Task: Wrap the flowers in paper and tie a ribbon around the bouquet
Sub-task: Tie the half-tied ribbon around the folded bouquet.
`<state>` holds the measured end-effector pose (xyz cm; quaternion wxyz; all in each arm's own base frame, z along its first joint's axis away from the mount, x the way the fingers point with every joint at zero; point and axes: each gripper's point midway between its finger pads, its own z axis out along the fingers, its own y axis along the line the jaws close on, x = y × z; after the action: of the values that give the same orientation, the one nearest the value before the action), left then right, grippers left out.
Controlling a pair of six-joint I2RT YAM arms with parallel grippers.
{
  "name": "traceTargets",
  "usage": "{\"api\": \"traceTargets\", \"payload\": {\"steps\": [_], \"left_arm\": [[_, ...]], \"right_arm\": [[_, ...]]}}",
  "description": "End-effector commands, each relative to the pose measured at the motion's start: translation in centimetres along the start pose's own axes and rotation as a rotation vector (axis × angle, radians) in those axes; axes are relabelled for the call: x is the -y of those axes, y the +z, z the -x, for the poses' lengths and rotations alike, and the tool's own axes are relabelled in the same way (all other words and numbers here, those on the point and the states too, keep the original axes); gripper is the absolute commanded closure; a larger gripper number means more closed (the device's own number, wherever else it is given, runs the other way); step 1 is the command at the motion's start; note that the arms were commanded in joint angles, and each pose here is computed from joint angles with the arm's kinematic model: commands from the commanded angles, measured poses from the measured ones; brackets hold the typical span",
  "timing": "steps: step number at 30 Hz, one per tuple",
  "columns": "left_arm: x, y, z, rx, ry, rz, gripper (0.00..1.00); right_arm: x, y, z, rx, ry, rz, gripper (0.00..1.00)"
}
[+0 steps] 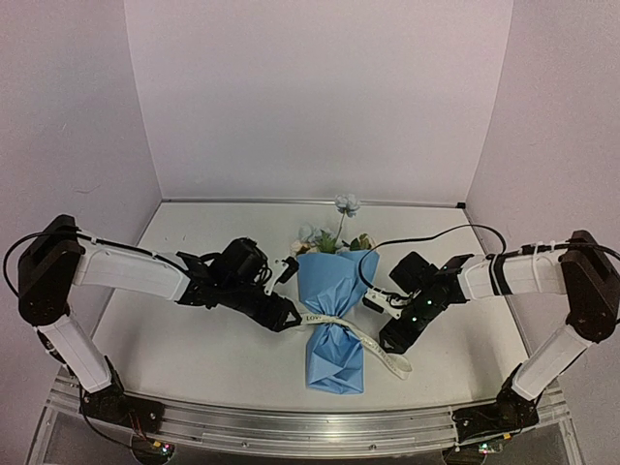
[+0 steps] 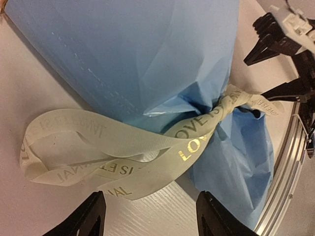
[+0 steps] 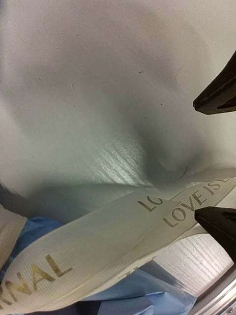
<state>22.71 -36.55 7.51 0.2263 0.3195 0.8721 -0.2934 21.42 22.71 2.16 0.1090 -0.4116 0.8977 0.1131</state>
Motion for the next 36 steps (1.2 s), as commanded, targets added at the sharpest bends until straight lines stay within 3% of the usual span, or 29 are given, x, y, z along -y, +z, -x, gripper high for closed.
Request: {"api": "traceTargets", "payload": {"steps": [1,6,10,19,25,32,36], "left_arm": [[0.7,0.9,0.6,-0.022,0.053,-0.028,0.34],[0.5,1.8,0.7,-0.033,0.069,-0.019,0.35],[0.8,2.3,1.3,-0.018,0.072,-0.035,0.41],[1.2,2.8,1.7,-0.024,0.087,-0.051,0.8],[1.3,2.3,1.5,-0.014,0.078,-0.054,0.96],[1.2,2.1,1.4,-0.016,0.077,-0.046,1.0],[1.2,2.0,1.5,-0.012,0.074,-0.043,1.0]], "right_arm": [[-0.2,-0.8,1.2,0.048,0.005,-0.009,0.33],[-0.2,-0.7,1.5,0.047,0.008,-0.005,0.33],[-0.3,-0.4,2.0,0.045,0.002,-0.005,0.34],[-0.1,-0.5,3.2,0.063,0.001,-0.02,0.34],[-0.6,-0.2,4.1,0.066,-0.003,0.008,0.37],[-0.7,0.7,6.0,0.08,0.01,0.016,0.4],[-0.7,0.8,7.3,0.111,0.032,0.021,0.48]]}}
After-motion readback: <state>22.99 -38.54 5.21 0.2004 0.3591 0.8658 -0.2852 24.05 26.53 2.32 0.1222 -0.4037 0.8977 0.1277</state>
